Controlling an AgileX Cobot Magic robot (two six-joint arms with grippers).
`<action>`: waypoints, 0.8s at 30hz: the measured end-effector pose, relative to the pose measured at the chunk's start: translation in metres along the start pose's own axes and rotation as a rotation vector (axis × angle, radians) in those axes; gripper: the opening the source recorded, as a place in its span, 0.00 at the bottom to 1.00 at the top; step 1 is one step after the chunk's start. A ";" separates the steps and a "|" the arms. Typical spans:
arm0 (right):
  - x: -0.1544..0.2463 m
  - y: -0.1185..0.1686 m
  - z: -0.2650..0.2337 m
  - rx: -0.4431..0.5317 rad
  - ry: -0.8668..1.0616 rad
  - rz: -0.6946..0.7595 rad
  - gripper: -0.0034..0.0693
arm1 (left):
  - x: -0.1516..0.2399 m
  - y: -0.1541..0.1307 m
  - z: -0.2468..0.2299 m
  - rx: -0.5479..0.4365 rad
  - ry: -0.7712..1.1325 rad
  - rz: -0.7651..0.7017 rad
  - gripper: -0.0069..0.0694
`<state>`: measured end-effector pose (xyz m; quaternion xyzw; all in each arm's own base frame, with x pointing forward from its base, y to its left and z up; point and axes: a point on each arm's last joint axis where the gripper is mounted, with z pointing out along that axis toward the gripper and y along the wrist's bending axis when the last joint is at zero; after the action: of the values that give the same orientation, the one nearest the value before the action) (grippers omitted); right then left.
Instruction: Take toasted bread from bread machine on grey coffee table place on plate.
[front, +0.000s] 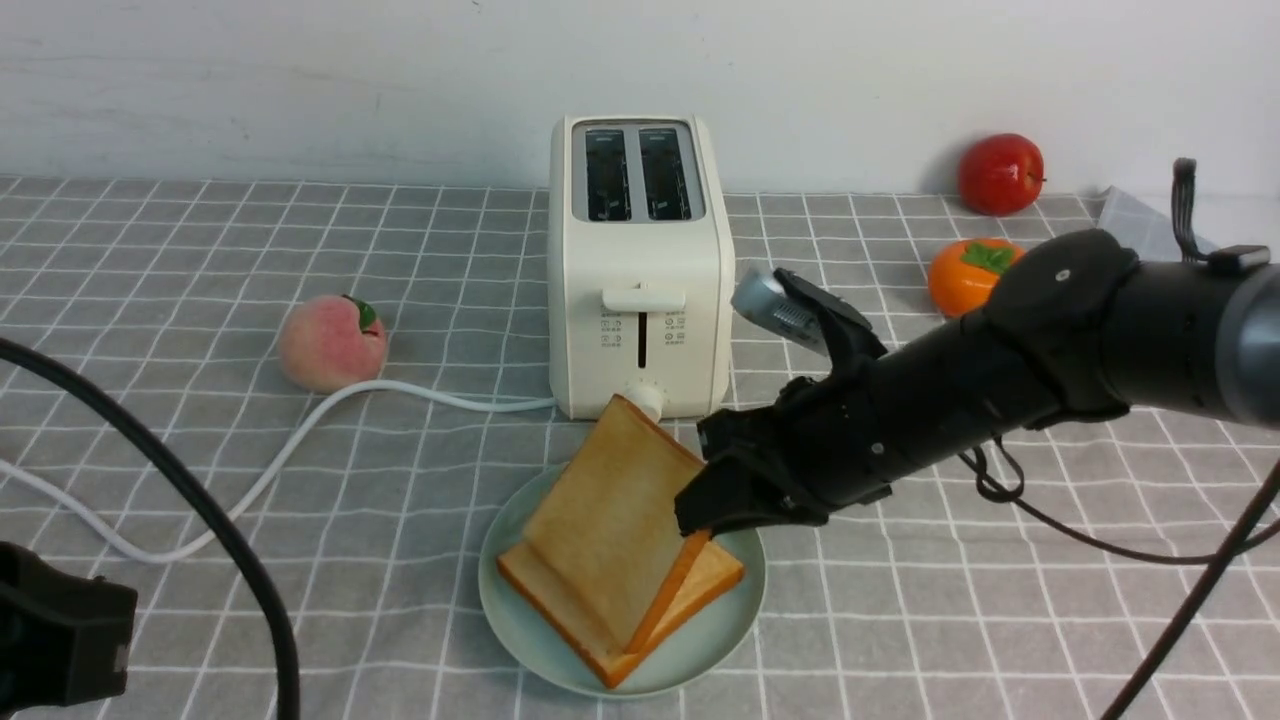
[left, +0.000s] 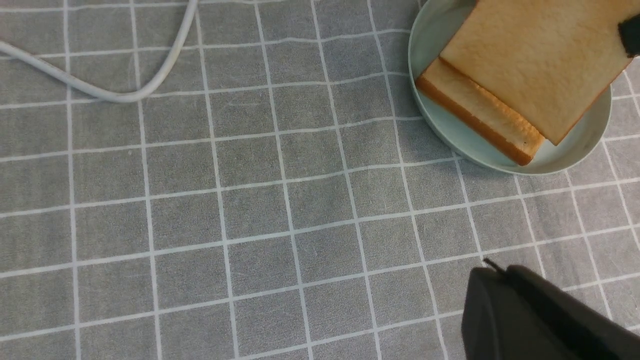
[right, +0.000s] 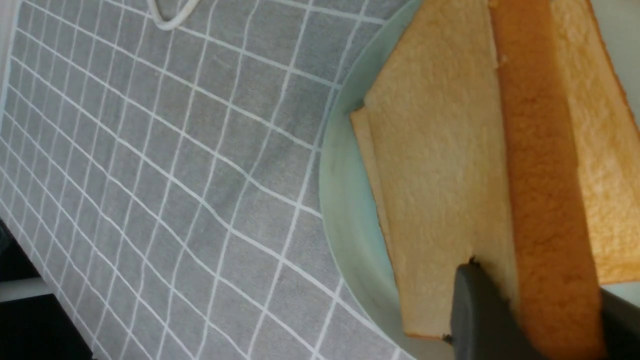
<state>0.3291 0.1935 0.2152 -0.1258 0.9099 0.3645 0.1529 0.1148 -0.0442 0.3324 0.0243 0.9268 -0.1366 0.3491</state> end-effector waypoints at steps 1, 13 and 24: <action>0.000 0.000 0.000 0.003 0.003 -0.001 0.31 | 0.000 0.000 0.000 0.000 0.000 0.000 0.07; 0.016 0.044 -0.108 0.291 -0.060 -0.374 0.84 | 0.000 0.000 0.000 0.001 -0.002 0.000 0.07; 0.102 0.099 -0.279 0.563 -0.611 -0.322 0.09 | -0.005 -0.001 0.000 0.014 -0.053 -0.002 0.07</action>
<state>0.1491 0.0547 0.4312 -0.1059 0.8554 0.0943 0.4981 0.1181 -0.0452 0.3359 0.0225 0.9163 -0.1442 0.3730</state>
